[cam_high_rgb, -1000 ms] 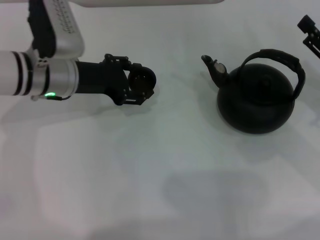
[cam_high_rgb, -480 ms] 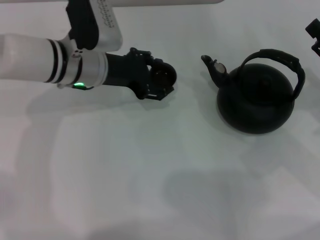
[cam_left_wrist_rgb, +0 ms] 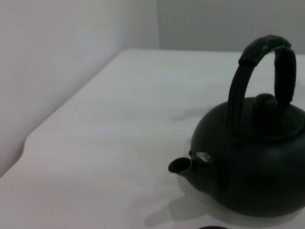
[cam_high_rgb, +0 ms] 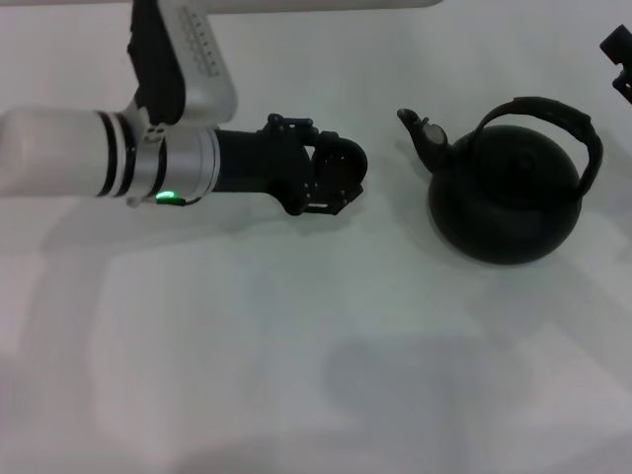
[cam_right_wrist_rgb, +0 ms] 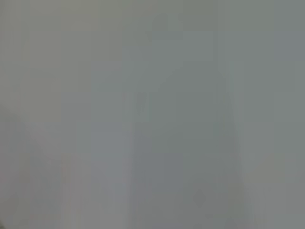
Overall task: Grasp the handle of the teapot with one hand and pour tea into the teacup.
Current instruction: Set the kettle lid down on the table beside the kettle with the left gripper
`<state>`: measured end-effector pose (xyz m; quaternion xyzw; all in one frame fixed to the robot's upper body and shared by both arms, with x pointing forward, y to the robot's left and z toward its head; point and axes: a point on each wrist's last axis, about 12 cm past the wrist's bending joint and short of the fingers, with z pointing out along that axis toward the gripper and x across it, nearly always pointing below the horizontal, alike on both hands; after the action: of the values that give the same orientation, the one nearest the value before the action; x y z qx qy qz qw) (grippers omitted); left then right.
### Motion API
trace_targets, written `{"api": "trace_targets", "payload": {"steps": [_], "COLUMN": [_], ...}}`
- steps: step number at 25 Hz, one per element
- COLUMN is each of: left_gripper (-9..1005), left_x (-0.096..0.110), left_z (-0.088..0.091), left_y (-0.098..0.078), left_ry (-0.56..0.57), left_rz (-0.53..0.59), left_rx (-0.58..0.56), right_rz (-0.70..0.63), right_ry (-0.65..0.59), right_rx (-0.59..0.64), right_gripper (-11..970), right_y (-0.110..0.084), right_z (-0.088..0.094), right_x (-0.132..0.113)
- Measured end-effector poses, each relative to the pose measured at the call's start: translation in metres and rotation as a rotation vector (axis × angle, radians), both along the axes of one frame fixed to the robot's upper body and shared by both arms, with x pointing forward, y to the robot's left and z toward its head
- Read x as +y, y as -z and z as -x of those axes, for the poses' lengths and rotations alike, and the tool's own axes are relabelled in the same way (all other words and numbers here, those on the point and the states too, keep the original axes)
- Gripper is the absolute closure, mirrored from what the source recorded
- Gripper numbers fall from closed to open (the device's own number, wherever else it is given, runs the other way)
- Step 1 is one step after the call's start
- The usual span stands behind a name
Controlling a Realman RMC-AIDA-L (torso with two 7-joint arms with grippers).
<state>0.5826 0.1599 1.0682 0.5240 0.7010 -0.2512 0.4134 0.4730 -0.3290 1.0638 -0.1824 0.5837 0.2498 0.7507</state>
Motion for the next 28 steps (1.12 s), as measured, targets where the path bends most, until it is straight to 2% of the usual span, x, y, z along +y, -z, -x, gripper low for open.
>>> {"api": "trace_targets", "payload": {"steps": [7, 28], "left_gripper": [284, 284], "left_x": [0.01, 0.022], "left_z": [0.008, 0.021], "left_y": [0.015, 0.042], "left_ry": [-0.051, -0.095], "left_rz": [0.064, 0.052], "left_rx": [0.013, 0.025], "right_rz": [0.003, 0.001], "right_ry": [-0.006, -0.02], "right_rx": [-0.002, 0.007], "right_gripper": [210, 211], "right_y": [-0.001, 0.002], "right_z": [0.001, 0.004], "right_x": [0.0, 0.002]}}
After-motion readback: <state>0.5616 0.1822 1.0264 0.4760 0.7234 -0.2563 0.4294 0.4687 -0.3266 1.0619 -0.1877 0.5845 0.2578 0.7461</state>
